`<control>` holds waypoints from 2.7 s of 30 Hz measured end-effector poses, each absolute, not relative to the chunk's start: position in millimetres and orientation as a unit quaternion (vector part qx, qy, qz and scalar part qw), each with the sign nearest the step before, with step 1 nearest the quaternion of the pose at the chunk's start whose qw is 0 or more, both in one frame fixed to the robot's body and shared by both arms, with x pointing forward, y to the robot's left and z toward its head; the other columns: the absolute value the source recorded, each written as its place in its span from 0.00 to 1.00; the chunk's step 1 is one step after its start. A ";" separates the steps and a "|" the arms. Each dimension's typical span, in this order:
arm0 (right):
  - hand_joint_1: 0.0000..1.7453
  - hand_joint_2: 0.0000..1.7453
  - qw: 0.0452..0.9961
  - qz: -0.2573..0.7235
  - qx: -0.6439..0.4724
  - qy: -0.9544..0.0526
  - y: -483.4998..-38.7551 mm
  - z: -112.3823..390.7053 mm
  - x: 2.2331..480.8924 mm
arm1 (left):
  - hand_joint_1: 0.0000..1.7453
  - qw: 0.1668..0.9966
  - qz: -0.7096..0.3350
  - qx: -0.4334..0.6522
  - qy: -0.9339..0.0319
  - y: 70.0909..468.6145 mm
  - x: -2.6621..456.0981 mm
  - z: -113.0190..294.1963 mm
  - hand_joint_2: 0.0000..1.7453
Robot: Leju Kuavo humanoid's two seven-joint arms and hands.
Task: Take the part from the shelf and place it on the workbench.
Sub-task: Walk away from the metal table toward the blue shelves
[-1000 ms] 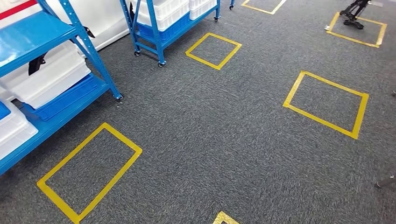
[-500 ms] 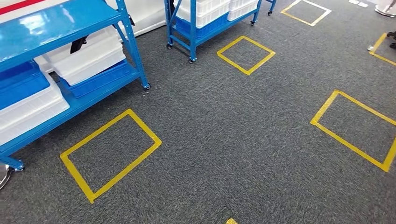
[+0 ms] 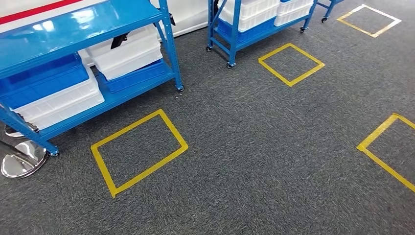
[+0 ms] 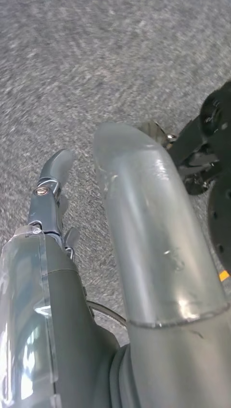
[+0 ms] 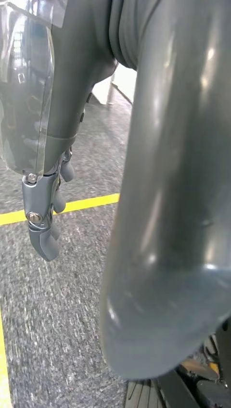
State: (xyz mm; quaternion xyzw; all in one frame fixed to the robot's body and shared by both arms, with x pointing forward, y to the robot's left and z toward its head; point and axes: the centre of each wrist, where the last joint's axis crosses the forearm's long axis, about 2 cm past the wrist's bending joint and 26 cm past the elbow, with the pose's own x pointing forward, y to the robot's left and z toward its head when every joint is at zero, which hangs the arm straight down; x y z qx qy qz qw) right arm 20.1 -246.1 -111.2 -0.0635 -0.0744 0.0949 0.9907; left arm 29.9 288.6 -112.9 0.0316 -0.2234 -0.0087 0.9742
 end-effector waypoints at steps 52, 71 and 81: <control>0.00 0.00 0.993 0.079 -0.040 -0.077 -253.0 -112.3 16.3 | 0.00 0.969 -0.020 0.017 -0.246 266.7 33.8 -111.9 0.00; 0.00 0.00 0.994 0.075 -0.031 -0.076 -253.1 -112.3 16.5 | 0.00 0.970 -0.021 0.014 -0.242 265.1 33.2 -111.8 0.00; 0.00 0.00 0.994 0.077 -0.025 -0.073 -253.0 -112.5 14.3 | 0.00 0.971 -0.019 0.013 -0.240 264.0 32.6 -111.8 0.00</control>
